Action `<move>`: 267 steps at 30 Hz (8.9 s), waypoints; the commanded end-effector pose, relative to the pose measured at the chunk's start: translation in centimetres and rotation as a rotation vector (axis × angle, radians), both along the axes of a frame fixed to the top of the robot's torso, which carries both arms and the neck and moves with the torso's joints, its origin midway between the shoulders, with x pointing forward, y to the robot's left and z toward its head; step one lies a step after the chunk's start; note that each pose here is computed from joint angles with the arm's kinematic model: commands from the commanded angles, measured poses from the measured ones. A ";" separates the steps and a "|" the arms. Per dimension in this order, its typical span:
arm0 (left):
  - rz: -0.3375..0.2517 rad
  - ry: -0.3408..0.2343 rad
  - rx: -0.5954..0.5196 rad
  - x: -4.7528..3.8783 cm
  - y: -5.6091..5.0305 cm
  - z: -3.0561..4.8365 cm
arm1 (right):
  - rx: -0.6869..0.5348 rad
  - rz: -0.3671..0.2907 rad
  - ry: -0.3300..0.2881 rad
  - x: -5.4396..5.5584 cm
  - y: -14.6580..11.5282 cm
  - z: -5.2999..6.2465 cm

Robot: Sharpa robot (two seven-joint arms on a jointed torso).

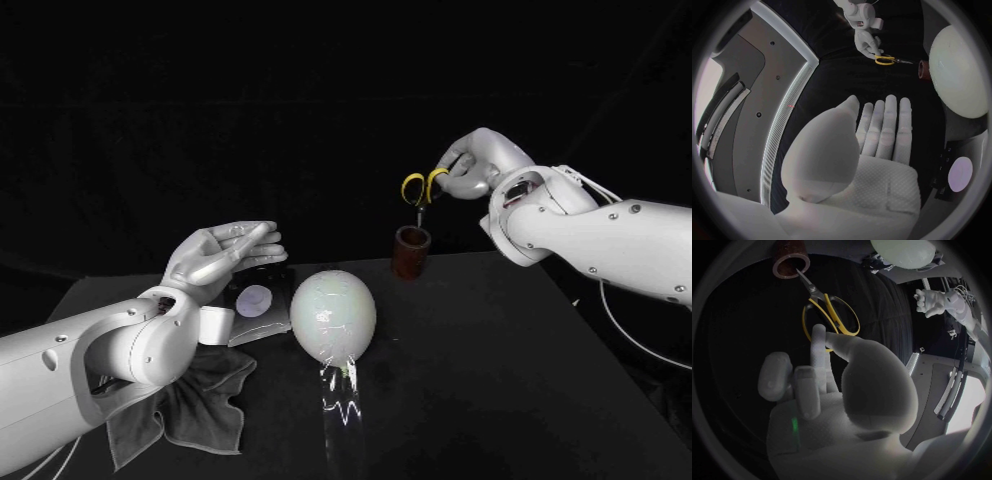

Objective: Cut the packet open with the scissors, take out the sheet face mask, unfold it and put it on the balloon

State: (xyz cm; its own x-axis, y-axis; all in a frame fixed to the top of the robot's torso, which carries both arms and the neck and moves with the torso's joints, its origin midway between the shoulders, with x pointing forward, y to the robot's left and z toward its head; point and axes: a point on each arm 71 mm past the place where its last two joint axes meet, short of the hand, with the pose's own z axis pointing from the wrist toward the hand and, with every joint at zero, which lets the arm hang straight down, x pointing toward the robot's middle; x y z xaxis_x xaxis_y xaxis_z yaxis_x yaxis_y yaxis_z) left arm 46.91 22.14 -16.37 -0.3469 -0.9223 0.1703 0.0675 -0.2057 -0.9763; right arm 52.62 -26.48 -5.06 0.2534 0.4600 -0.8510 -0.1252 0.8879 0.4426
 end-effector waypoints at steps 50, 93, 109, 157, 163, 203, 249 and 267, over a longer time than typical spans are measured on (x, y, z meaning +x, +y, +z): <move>0.072 -0.133 0.224 11.32 -2.0 1.49 | 0.528 0.025 0.076 6.0 13.5 -3.5; -0.108 -0.080 0.289 13.03 -5.6 0.16 | 0.793 0.132 0.245 2.5 17.6 -6.2; -0.127 -0.056 0.307 13.25 -5.7 -0.58 | 0.812 0.160 0.236 1.9 17.9 -5.8; -0.096 -0.058 0.306 13.29 -4.7 -0.92 | 0.775 0.316 0.369 3.5 15.6 -5.9; -0.078 -0.055 0.325 13.27 -4.2 -0.97 | 0.779 0.369 0.353 4.6 13.2 -5.4; -0.184 0.073 0.443 12.15 -2.4 -1.60 | -0.592 0.642 -0.261 0.0 17.3 -0.3; -0.279 0.006 0.539 11.17 -3.8 1.25 | -0.783 0.588 -0.147 1.6 20.6 -2.9; -0.277 -0.006 0.537 10.92 -4.0 1.42 | -0.806 0.598 -0.107 1.8 20.4 -3.4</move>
State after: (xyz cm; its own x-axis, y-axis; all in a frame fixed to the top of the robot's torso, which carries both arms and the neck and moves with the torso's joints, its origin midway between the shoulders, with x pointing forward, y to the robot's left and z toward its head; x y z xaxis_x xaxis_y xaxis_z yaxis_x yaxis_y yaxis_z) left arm 58.04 18.73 -15.24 -0.5640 -0.7692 -0.3005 0.0680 0.3194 -0.9452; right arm 54.30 -6.03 -8.24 0.2705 -0.1302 -0.9539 -0.6548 0.7014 -0.2814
